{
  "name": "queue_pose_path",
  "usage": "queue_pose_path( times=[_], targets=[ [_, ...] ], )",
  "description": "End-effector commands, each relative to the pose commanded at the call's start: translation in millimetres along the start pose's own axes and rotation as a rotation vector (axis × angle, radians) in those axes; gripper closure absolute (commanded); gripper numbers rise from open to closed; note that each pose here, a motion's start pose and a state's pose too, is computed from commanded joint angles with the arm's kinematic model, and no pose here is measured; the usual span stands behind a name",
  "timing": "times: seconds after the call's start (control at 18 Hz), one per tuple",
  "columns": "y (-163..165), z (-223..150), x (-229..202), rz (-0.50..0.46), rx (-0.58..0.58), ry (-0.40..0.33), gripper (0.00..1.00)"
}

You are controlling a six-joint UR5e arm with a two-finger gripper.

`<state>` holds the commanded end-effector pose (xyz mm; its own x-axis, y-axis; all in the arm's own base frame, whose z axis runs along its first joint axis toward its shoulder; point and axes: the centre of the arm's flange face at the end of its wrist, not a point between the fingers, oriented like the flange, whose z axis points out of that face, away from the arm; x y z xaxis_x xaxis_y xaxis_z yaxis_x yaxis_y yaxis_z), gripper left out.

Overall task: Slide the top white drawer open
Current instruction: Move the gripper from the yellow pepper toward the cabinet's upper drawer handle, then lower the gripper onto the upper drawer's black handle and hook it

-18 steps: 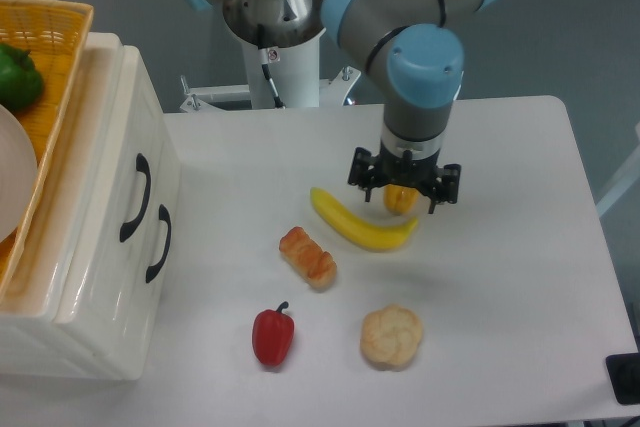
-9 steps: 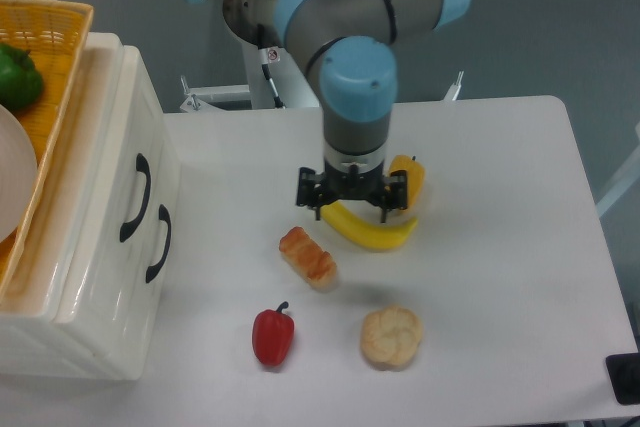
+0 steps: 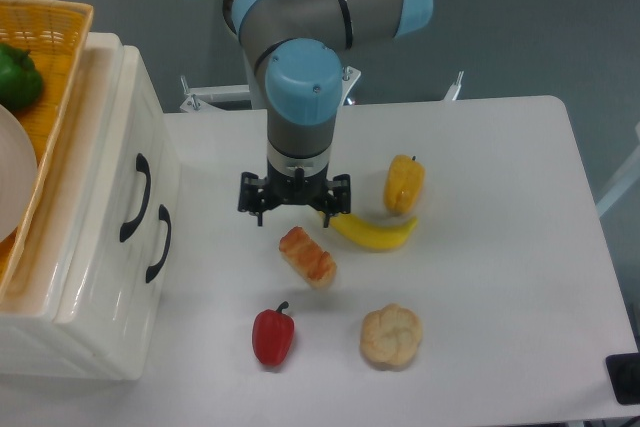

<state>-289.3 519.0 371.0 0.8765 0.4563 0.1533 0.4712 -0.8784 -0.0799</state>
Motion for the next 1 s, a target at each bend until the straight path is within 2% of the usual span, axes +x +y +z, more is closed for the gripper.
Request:
queue_pose_path(
  times=[0.33, 0.83, 1.0],
  targets=[
    [-2, 1, 30, -0.036, 0.005, 0.057, 0.00],
    [-4, -8, 45, -0.030, 0.002, 0.088, 0.00],
    [-5, -13, 54, -0.034, 0.020, 0.136, 0.00]
  ],
)
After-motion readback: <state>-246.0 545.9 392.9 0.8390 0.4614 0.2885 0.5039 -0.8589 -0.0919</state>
